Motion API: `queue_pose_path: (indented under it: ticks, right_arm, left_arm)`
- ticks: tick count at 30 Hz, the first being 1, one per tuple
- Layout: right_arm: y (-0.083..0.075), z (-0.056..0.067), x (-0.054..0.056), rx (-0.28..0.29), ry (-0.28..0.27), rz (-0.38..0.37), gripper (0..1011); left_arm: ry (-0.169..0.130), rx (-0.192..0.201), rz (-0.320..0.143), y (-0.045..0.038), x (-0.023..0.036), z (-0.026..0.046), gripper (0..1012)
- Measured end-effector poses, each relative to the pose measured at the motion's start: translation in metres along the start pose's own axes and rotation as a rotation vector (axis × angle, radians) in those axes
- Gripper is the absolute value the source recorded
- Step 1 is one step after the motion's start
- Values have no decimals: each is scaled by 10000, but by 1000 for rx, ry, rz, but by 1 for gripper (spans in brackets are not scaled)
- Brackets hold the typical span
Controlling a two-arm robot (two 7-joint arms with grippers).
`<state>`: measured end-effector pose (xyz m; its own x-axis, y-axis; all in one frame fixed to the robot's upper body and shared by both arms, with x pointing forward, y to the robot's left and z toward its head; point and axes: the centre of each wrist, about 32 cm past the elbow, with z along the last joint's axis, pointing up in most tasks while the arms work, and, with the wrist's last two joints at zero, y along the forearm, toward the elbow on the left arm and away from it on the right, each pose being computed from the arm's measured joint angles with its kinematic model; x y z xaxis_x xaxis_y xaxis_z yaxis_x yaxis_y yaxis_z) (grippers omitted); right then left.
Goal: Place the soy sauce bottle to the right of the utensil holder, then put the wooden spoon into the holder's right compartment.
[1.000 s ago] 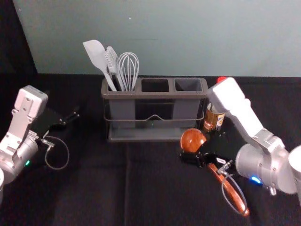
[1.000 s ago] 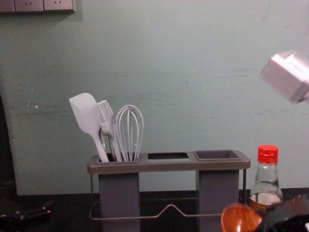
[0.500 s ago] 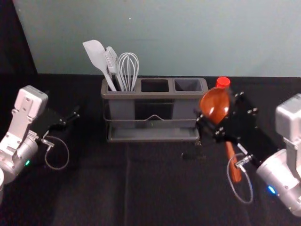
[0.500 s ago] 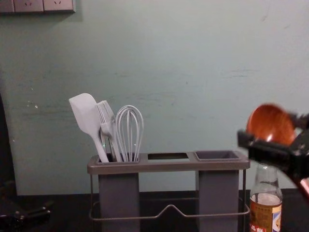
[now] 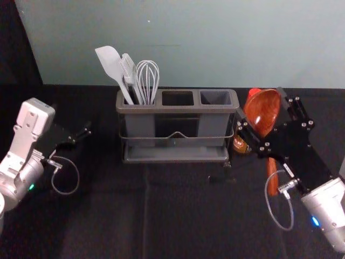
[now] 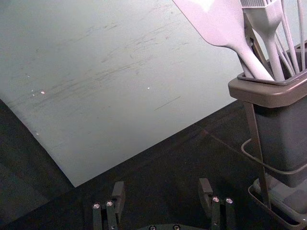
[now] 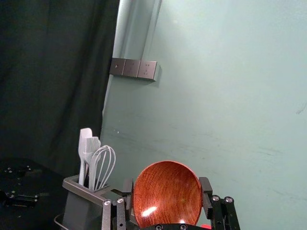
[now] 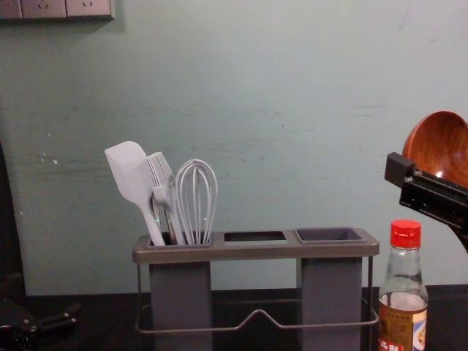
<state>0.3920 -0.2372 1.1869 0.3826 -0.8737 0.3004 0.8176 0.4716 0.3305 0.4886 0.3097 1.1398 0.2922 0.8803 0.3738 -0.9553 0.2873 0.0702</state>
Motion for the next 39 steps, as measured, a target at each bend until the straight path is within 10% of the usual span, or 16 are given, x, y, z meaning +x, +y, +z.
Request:
queue_pose_path:
  ticks: [24,39]
  right_arm:
    - [35,85,104,43,-46,4,840]
    - [744,97,508,170,-105,105,840]
  left_arm:
    - [0,0,0,0,0,0,1005]
    - [0,0,0,0,0,0,1005]
